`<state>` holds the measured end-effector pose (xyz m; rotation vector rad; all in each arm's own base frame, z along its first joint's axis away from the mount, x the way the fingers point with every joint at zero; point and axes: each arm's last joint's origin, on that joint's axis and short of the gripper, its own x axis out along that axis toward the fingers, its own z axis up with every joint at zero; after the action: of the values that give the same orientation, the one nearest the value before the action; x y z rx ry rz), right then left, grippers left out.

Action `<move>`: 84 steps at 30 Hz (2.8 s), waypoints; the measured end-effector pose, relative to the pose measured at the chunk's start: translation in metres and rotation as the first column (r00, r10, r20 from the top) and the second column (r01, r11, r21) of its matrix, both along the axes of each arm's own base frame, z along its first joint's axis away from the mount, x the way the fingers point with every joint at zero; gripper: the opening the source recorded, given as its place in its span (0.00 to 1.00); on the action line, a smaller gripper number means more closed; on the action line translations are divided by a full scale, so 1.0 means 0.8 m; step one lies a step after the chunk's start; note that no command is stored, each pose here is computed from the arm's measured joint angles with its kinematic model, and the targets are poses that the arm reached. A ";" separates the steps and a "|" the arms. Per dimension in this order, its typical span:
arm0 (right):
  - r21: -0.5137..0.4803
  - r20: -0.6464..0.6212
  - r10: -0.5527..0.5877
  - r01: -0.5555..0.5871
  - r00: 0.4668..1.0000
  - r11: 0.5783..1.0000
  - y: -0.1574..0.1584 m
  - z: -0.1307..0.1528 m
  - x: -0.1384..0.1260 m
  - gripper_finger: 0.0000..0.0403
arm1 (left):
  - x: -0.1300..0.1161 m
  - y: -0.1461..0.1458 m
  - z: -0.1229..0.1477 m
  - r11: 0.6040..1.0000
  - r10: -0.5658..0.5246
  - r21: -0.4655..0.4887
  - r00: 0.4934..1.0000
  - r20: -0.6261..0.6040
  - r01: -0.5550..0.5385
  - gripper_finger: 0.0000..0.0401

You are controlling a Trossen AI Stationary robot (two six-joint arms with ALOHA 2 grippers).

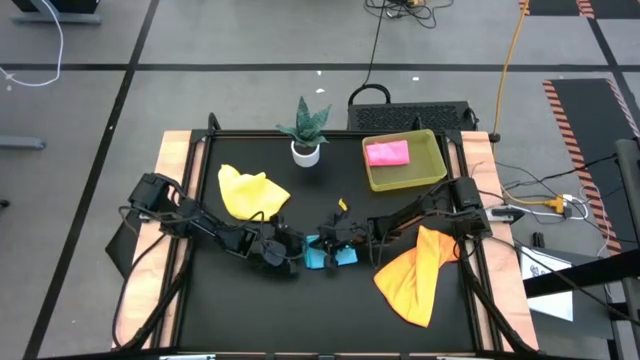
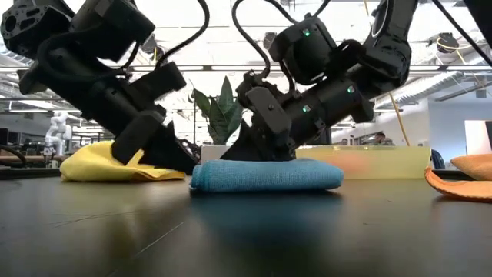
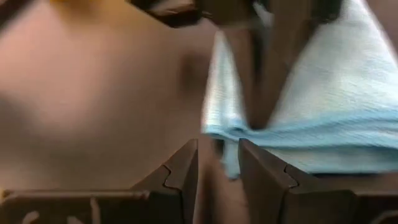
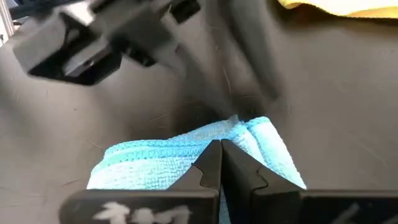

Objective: Fold microfiber towels
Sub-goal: Fold the blue microfiber cloth, then put the folded blue microfiber cloth into the yellow bin

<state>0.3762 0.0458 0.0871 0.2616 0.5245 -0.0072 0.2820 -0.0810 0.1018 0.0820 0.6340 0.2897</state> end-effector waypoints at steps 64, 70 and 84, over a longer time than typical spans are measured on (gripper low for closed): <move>-0.113 0.051 0.116 -0.109 0.992 0.988 0.043 0.038 -0.118 0.02 | 0.009 -0.003 0.028 0.943 -0.145 -0.282 0.982 0.124 0.175 0.29; -0.182 0.091 0.222 -0.203 0.971 0.962 0.068 0.058 -0.094 0.15 | 0.020 0.006 0.034 0.949 -0.142 -0.247 0.964 0.225 0.197 0.29; -0.449 -0.162 0.314 -0.353 0.935 0.821 0.083 0.041 -0.060 0.60 | 0.028 0.045 -0.014 0.945 -0.082 -0.312 0.994 0.077 0.102 0.29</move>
<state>0.3283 0.1119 0.1202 -0.3165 0.6276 0.1968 0.3044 -0.0451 0.0909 -0.2045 0.6045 0.0974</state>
